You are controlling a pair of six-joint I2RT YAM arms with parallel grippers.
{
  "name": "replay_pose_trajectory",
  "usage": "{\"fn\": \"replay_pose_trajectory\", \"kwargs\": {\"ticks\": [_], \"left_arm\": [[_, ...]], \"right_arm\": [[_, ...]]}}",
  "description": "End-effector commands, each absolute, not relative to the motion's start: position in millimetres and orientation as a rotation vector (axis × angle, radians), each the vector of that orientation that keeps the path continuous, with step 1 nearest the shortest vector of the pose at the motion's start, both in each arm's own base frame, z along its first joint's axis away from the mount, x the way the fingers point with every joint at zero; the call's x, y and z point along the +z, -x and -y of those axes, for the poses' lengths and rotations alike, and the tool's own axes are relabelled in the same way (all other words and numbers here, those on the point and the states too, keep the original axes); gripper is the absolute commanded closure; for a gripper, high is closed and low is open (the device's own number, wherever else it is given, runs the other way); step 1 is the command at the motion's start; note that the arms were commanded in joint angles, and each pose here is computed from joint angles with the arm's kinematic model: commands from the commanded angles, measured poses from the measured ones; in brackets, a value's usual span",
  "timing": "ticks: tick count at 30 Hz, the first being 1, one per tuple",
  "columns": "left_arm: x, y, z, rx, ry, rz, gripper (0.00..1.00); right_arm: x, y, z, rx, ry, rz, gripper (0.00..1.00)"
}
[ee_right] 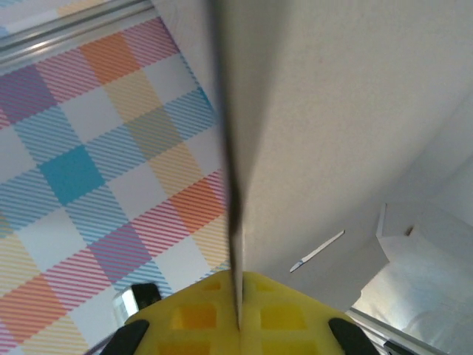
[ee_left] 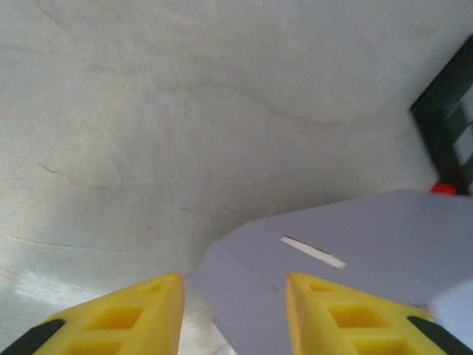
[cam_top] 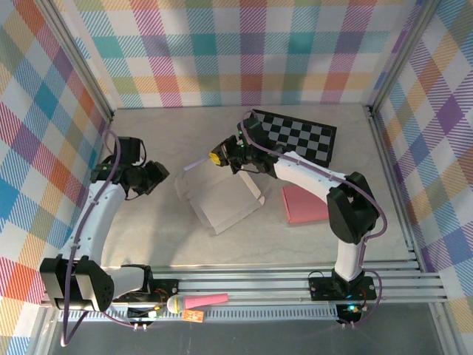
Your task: Fold the paper box
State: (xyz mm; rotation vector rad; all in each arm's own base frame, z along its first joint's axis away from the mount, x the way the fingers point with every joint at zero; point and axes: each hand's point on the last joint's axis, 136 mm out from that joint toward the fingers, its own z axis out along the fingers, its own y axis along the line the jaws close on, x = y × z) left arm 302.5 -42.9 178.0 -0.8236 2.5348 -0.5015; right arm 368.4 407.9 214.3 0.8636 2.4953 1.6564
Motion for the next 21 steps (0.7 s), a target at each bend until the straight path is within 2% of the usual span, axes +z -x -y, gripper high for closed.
{"fn": "replay_pose_trajectory", "kwargs": {"ticks": [1, 5, 12, 16, 21], "left_arm": [[159.1, -300.8, 43.5, -0.486, 0.694, -2.597, 0.63], [141.6, -296.0, 43.6, -0.486, 0.682, -2.630, 0.73], [121.4, -282.4, 48.4, -0.521, 0.670, -2.647, 0.80], [113.0, -274.0, 52.4, -0.558, 0.689, -2.646, 0.80], [109.5, -268.3, 59.1, -0.617, 0.657, -2.623, 0.74]], "right_arm": [[236.2, -374.9, -419.1, 1.798, -0.610, -2.405, 1.00], [228.0, -374.1, -419.1, 1.787, -0.525, -2.418, 1.00], [194.6, -368.8, -414.6, 1.808, -0.453, -2.436, 1.00], [177.2, -363.7, -412.3, 1.799, -0.429, -2.470, 1.00], [153.9, -359.9, -407.4, 1.771, -0.445, -2.515, 1.00]]}}
